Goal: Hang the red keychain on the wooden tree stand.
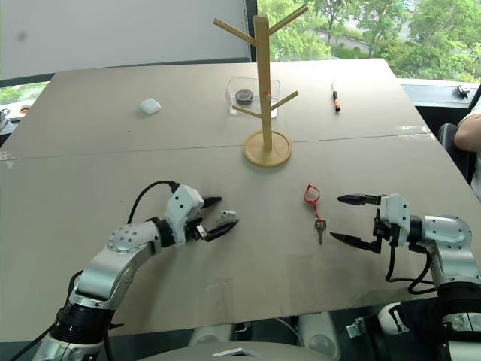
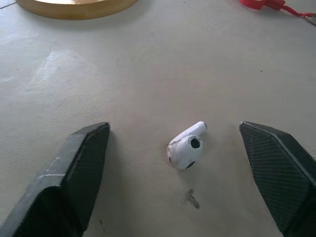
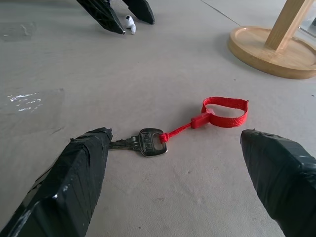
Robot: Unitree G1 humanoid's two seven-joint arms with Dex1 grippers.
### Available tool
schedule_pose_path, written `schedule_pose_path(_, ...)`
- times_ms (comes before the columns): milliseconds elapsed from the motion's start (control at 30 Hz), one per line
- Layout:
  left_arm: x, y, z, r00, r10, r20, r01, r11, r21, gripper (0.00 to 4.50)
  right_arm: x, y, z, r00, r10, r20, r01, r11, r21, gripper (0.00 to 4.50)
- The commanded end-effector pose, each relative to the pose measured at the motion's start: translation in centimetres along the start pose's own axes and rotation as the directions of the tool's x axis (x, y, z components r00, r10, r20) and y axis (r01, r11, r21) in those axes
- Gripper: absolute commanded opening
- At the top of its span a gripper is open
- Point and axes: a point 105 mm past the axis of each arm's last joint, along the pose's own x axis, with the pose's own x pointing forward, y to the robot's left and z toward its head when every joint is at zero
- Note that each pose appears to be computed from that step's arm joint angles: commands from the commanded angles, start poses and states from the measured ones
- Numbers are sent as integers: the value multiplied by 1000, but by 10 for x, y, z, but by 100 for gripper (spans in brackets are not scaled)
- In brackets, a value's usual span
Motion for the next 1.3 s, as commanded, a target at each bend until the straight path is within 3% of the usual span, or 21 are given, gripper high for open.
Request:
schedule_pose_path(33,0,2,-1,1000,6,0,-6,1000,3,234,-1,-5,10,1000,-15,22,15,999,-39,450)
schedule_pose_path(200,-1,4,1,1000,14,-2,-14,1000,13,13,-1,-7,11,1000,-18,23,19,999,-42,450)
schedule_pose_path(433,0,9,6,999,47,23,-48,999,10,6,-1,-7,13,999,-19,29,20,999,-44,450)
schedule_pose_path(567,-5,44,24,963,246,107,-240,969,-64,6,-1,-11,21,998,-34,60,37,998,-46,450)
schedule_pose_path(633,-12,76,30,900,417,128,-408,909,-89,6,-1,-12,24,997,-39,68,43,998,-48,450)
schedule_pose_path(667,-21,101,33,834,535,135,-523,844,-118,6,-1,-13,26,996,-46,72,49,998,-49,450)
schedule_pose_path(767,-62,165,33,564,820,100,-780,569,-261,6,1,-16,27,995,-65,76,68,996,-48,450)
schedule_pose_path(933,-125,214,15,196,980,-21,-917,176,-358,6,3,-19,26,992,-106,69,110,992,-60,450)
schedule_pose_path(1100,-158,224,-9,-3,990,-139,-927,-55,-370,6,2,-20,26,991,-119,68,123,990,-64,450)
schedule_pose_path(1300,-178,221,-26,-128,969,-212,-908,-201,-367,6,1,-20,28,991,-118,70,122,991,-58,450)
